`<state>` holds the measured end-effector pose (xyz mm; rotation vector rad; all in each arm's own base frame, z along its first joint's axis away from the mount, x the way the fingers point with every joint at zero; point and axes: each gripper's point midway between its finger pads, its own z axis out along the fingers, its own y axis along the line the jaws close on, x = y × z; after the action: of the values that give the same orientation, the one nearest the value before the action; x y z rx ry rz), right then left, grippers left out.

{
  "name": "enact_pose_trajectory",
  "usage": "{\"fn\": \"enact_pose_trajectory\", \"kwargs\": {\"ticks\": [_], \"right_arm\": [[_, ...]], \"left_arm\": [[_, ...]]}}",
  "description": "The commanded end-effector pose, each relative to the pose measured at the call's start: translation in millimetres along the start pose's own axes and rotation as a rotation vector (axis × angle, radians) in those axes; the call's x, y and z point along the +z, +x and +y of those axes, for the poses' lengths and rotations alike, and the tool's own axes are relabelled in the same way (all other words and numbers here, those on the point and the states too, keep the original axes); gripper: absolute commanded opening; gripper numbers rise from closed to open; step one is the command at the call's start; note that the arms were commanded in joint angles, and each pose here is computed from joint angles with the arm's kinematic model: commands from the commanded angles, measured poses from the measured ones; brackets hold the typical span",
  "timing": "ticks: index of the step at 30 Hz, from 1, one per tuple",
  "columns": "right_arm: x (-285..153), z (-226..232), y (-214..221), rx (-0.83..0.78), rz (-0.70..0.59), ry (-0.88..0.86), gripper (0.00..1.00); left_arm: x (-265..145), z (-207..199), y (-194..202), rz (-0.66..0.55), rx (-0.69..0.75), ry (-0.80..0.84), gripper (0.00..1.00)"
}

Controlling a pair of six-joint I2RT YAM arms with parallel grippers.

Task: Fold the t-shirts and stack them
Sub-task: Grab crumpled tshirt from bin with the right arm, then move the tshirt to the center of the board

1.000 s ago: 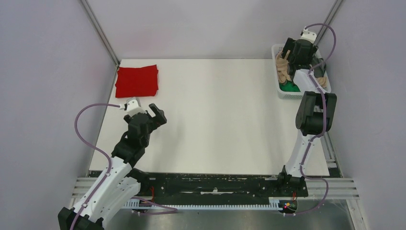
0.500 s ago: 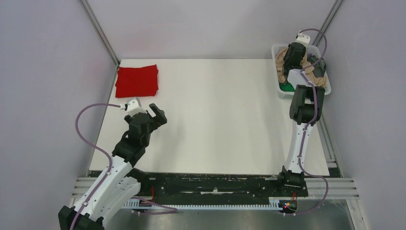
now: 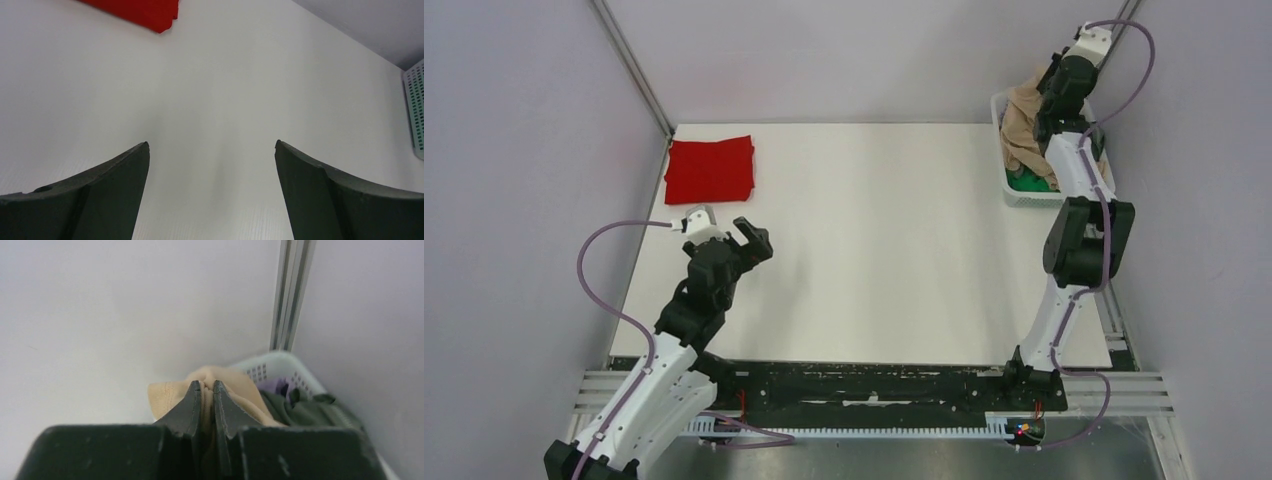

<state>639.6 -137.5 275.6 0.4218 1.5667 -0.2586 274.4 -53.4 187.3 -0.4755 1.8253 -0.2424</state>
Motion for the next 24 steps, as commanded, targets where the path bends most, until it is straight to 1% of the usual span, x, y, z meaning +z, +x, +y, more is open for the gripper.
{"fn": "enact_pose_trajectory", "kwargs": {"ticks": [1, 3, 5, 9, 12, 16, 17, 19, 24], "right_arm": [[-80, 11, -175, 0.11, -0.317, -0.115, 0.0], [-103, 15, -199, 0.13, -0.346, -0.162, 0.0], [-126, 26, -224, 0.165, -0.372, -0.245, 0.0], [-173, 71, -257, 0.225, -0.388, -0.518, 0.0], [-210, 102, -275, 0.257, -0.397, -0.676, 0.0], [-258, 141, -290, 0.278, -0.409, -0.849, 0.0], [-279, 161, -292, 0.289, -0.408, -0.921, 0.0], [-310, 186, -294, 0.293, -0.411, -1.031, 0.0], [-379, 239, -288, 0.301, -0.389, -1.292, 0.0]], "left_arm": [[0, -20, -5, -0.016, -0.023, 0.101, 1.0], [2, -22, -2, -0.006, -0.023, 0.111, 1.0], [5, -21, 2, 0.004, -0.024, 0.107, 1.0], [8, -27, 11, 0.036, -0.034, 0.134, 1.0], [7, -30, 14, 0.054, -0.035, 0.145, 1.0], [6, -28, 16, 0.057, -0.041, 0.146, 1.0], [5, -28, 16, 0.057, -0.041, 0.144, 1.0], [4, -26, 15, 0.053, -0.046, 0.137, 1.0], [1, -18, 13, 0.04, -0.059, 0.101, 1.0]]}}
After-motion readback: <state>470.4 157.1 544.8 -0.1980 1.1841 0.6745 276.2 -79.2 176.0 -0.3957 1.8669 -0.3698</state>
